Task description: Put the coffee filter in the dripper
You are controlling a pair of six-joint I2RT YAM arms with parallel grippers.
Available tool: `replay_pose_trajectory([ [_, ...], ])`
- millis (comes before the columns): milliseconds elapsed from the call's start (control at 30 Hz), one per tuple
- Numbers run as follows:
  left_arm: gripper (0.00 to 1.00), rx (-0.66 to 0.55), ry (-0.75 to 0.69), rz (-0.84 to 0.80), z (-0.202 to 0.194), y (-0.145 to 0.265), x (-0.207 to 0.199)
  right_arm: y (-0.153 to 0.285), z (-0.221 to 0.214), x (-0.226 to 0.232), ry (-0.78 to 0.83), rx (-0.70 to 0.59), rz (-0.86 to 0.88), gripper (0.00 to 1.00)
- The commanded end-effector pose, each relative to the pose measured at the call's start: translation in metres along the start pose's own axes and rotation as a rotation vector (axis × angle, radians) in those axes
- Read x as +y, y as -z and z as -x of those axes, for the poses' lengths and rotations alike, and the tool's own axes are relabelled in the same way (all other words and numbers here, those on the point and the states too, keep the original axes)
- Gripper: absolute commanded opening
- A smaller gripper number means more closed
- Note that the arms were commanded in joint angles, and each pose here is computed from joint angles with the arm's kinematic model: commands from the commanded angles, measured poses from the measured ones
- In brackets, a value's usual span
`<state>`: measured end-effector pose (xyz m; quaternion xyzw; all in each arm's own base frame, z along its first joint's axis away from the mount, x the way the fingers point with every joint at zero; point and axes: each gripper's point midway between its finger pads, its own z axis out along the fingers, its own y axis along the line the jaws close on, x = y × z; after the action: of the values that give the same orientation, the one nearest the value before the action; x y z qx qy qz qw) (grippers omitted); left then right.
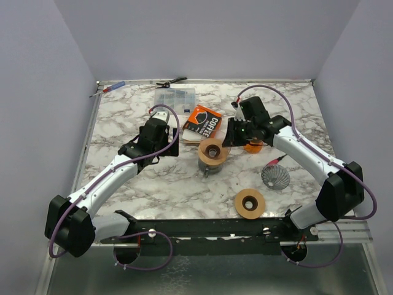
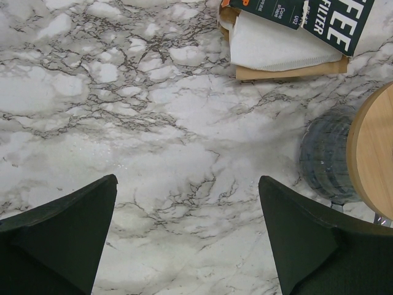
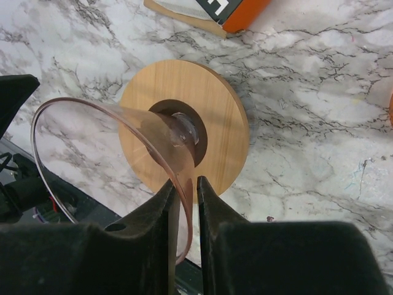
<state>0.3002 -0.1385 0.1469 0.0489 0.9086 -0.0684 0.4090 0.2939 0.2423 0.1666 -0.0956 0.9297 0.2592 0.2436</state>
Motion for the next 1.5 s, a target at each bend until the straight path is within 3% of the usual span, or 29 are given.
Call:
replay_pose_trajectory([
  [0,0.99,0.006,0.0,0.024,-0.004,0.0,0.006,0.005,0.013,0.008,0.024,-0.038,0.032,0.22],
  [267,0.99,-0.018,0.01,0.016,0.004,0.005,0.005,0.015,0.017,0.017,0.041,-0.07,0.072,0.74],
  [367,0.99,-0.039,0.027,-0.022,0.013,0.007,-0.003,0.021,0.018,0.024,0.045,-0.087,0.12,0.88],
  [800,0.99,-0.138,0.149,-0.407,0.081,0.055,-0.079,0.047,0.02,0.025,-0.083,-0.12,0.433,0.87],
  [1000,0.97,-0.161,0.192,-0.6,0.095,0.067,-0.112,0.045,0.022,0.026,-0.091,-0.109,0.47,0.85],
  [1233,0.88,-0.045,0.234,-0.628,0.077,0.038,-0.129,0.033,0.024,0.016,-0.11,-0.098,0.446,0.8],
  [1467,0.86,0.016,0.235,-0.524,0.052,0.003,-0.121,0.02,0.024,0.011,-0.124,-0.07,0.447,0.71],
])
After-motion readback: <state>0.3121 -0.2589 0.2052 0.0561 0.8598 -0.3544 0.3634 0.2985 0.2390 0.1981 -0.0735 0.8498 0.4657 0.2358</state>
